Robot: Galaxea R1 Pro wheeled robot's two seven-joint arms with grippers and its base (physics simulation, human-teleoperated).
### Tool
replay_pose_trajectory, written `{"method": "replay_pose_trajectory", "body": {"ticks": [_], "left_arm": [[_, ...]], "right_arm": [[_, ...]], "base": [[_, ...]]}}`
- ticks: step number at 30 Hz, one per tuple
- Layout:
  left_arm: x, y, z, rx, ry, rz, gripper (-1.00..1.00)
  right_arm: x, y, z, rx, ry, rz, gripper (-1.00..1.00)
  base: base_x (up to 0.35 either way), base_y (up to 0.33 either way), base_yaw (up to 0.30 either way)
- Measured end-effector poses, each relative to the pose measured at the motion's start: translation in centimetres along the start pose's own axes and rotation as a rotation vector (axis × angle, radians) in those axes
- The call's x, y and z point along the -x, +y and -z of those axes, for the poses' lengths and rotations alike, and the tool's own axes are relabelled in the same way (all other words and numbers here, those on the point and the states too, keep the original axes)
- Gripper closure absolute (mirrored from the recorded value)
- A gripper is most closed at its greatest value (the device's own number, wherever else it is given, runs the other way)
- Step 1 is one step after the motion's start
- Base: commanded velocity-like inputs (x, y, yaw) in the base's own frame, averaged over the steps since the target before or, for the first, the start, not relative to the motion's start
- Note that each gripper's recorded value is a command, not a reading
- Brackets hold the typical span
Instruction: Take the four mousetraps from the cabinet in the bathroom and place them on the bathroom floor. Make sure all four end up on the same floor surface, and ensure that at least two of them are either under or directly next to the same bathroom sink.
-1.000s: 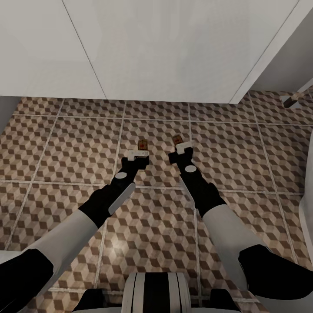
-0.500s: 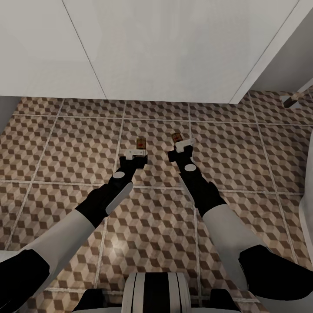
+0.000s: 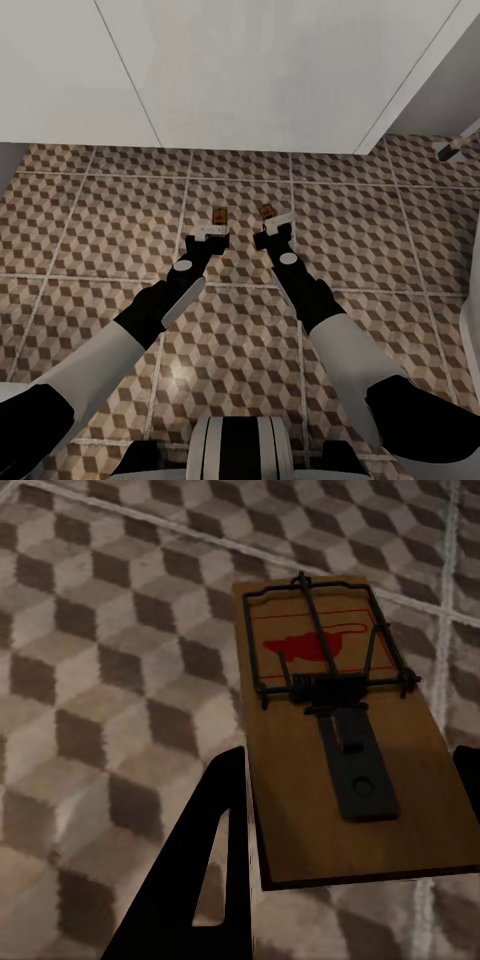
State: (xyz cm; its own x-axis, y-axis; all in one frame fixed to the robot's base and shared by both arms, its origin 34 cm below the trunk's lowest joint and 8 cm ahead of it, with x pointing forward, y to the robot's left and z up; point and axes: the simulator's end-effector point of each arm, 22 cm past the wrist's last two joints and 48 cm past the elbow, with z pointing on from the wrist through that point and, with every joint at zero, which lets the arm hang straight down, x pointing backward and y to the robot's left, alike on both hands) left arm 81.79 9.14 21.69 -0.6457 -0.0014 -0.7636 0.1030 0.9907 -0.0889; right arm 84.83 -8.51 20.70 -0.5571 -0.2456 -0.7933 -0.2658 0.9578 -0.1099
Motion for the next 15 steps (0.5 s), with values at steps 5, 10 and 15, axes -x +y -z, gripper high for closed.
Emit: {"method": "replay_pose_trajectory", "body": {"ticks": [5, 10, 15], "left_arm": [[-1.1, -0.3, -0.4, -0.007, 0.011, 0.006, 1.00], [-2.3, -0.3, -0.9, -0.010, 0.026, 0.011, 1.00], [-3.7, -0.3, -1.4, -0.012, 0.043, 0.015, 1.00]], "right_arm": [[-1.6, 0.4, -0.5, 0.007, 0.019, -0.003, 1.00], [-3.2, 0.7, -1.0, 0.012, 0.039, -0.006, 1.00], [-5.0, 1.1, -1.4, 0.018, 0.062, -0.008, 1.00]], "base": [[0.000, 0.000, 0.000], [0.000, 0.000, 0.000], [0.000, 0.000, 0.000]]}}
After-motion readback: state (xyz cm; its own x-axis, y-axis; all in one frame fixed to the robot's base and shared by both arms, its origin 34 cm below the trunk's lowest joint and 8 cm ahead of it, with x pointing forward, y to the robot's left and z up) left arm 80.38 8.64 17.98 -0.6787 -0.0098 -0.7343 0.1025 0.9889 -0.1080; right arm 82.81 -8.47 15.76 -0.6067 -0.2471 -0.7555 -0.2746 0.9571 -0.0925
